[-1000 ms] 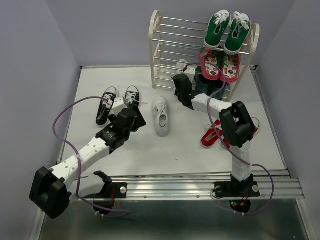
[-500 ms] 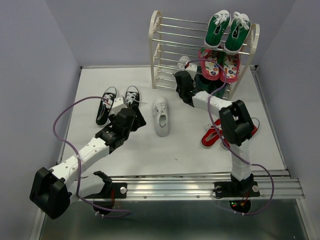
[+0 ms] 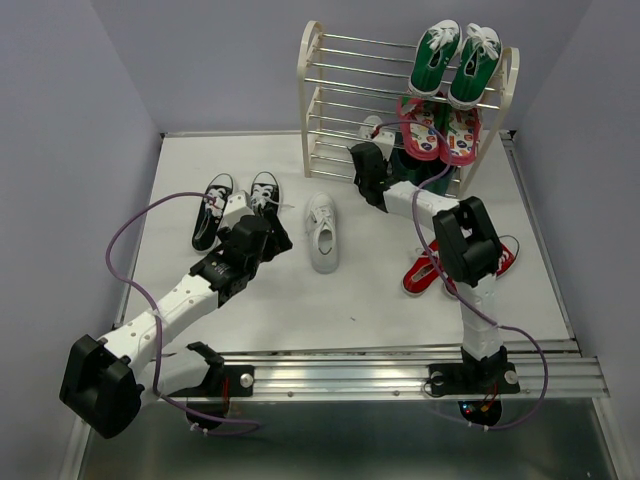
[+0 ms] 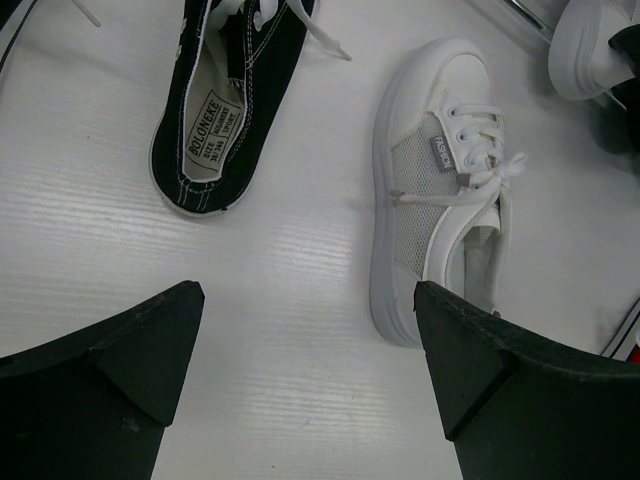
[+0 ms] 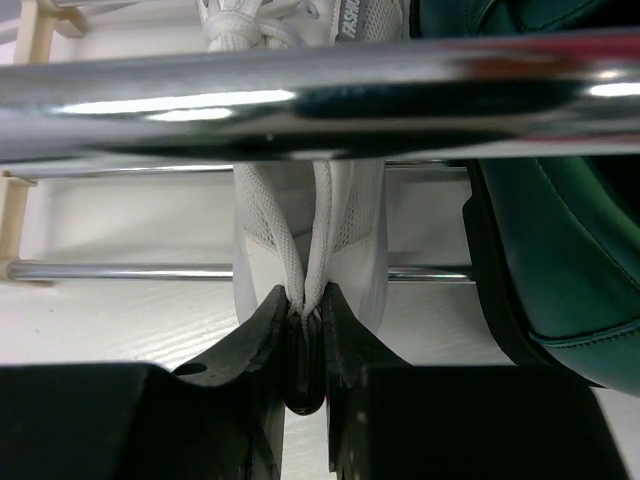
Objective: Place and organize the shoes onto the shoe shelf
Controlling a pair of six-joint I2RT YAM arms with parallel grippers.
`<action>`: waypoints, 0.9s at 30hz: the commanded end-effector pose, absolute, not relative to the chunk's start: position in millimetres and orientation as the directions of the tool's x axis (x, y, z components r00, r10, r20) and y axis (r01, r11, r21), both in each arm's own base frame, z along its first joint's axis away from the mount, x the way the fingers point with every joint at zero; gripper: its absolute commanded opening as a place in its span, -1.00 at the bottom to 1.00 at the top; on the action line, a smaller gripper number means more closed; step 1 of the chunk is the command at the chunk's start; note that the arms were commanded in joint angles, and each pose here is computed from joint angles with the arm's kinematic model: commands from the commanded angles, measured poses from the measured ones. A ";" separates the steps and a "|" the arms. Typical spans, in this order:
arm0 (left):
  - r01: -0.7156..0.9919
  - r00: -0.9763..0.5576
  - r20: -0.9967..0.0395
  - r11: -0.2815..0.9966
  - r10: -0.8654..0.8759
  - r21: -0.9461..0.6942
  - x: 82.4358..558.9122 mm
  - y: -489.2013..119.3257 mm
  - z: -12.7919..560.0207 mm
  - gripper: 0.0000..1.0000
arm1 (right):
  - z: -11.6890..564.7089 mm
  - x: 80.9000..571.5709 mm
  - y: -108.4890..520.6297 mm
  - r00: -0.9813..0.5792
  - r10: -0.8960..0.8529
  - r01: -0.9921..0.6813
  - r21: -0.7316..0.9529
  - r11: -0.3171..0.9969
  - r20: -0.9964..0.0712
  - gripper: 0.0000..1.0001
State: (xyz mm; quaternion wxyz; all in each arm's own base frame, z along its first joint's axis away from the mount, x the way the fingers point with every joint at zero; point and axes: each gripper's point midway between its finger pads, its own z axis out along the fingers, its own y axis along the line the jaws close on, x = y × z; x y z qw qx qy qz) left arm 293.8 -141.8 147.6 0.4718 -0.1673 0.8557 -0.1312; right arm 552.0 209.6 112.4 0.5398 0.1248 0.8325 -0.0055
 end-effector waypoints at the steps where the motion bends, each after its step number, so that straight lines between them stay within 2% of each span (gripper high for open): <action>1: -0.149 -0.467 -0.777 0.904 -0.422 -0.401 299.4 -141.6 159.5 0.98 | 166.8 579.4 205.4 -0.215 0.287 0.246 0.232 0.941 -0.933 -0.95; 5: -0.143 -0.471 -0.774 0.903 -0.423 -0.406 299.1 -143.0 159.5 0.98 | 160.5 580.6 203.3 -0.218 0.283 0.264 0.223 0.938 -0.934 -0.77; 9: -0.140 -0.477 -0.772 0.903 -0.420 -0.405 298.3 -144.0 159.2 0.98 | 157.5 580.2 202.4 -0.219 0.291 0.274 0.228 0.934 -0.931 -0.45; 14: -0.142 -0.480 -0.769 0.902 -0.423 -0.407 297.5 -143.3 159.3 0.98 | 163.3 578.6 203.6 -0.213 0.307 0.267 0.247 0.931 -0.927 -0.20; 20: -0.130 -0.487 -0.761 0.897 -0.428 -0.422 296.1 -146.6 161.1 0.98 | 175.4 573.7 208.4 -0.217 0.326 0.231 0.276 0.933 -0.920 0.52; 21: -0.124 -0.495 -0.759 0.899 -0.424 -0.421 295.4 -148.0 160.9 0.98 | 180.8 571.6 208.8 -0.216 0.333 0.225 0.285 0.932 -0.918 0.81; 22: -0.115 -0.500 -0.757 0.899 -0.421 -0.424 294.9 -149.8 161.7 0.98 | 182.2 570.1 209.1 -0.219 0.335 0.221 0.288 0.932 -0.916 0.97; 27: -0.075 -0.525 -0.751 0.901 -0.399 -0.426 292.1 -156.8 160.5 0.98 | 192.4 553.2 208.2 -0.237 0.368 0.200 0.325 0.924 -0.899 1.00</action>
